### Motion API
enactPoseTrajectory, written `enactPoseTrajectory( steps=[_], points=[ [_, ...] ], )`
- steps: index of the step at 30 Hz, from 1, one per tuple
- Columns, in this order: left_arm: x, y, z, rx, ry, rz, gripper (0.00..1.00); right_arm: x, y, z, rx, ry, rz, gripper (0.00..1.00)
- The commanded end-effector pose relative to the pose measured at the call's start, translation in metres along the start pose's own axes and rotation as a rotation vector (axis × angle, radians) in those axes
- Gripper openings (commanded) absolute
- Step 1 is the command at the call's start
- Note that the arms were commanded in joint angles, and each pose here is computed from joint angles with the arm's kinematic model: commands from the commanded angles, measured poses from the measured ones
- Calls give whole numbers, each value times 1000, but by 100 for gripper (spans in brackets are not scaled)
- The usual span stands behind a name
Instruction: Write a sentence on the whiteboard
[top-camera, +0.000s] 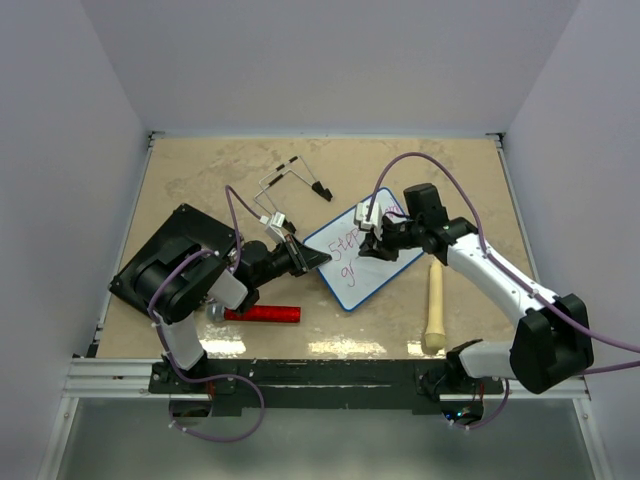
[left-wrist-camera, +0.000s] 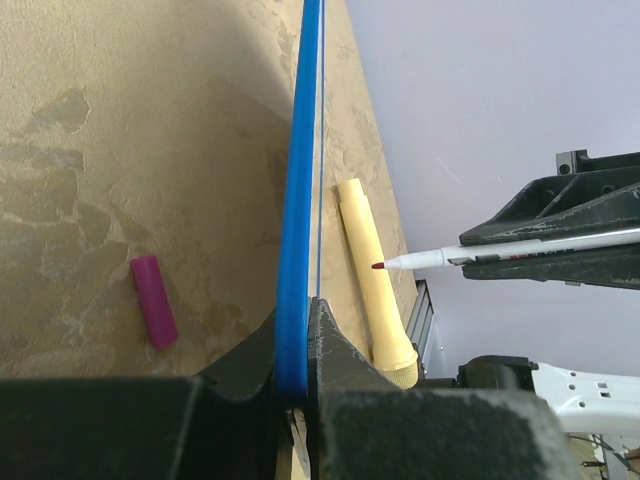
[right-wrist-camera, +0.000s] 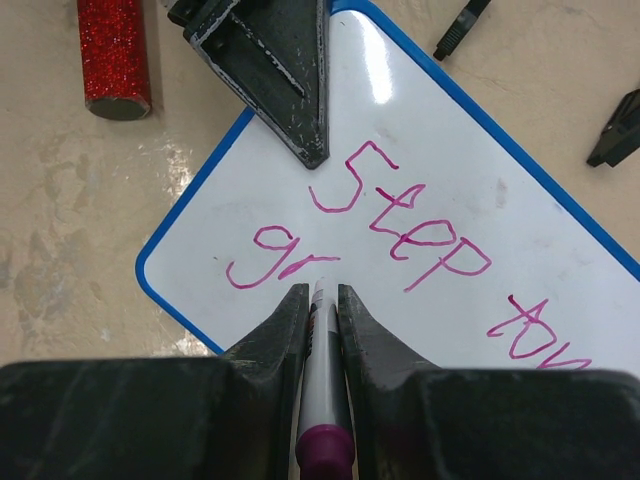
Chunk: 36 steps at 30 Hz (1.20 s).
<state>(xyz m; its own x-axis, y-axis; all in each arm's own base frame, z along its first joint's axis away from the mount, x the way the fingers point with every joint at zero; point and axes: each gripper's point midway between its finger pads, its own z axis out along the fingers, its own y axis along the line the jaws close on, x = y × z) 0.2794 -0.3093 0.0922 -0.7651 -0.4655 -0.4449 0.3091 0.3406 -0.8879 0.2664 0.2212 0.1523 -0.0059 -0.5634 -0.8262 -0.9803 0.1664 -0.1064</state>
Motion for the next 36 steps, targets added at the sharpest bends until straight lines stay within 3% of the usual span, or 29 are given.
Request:
enactPoseTrajectory(
  steps=[1,36],
  points=[
    [-20,-46,2,195,-79,110,0,-18,0,-3,-8,-70,-40,0],
    [-20,-47,0,199,-82,107,0,-1,0,9,-39,-55,5,0]
  ],
)
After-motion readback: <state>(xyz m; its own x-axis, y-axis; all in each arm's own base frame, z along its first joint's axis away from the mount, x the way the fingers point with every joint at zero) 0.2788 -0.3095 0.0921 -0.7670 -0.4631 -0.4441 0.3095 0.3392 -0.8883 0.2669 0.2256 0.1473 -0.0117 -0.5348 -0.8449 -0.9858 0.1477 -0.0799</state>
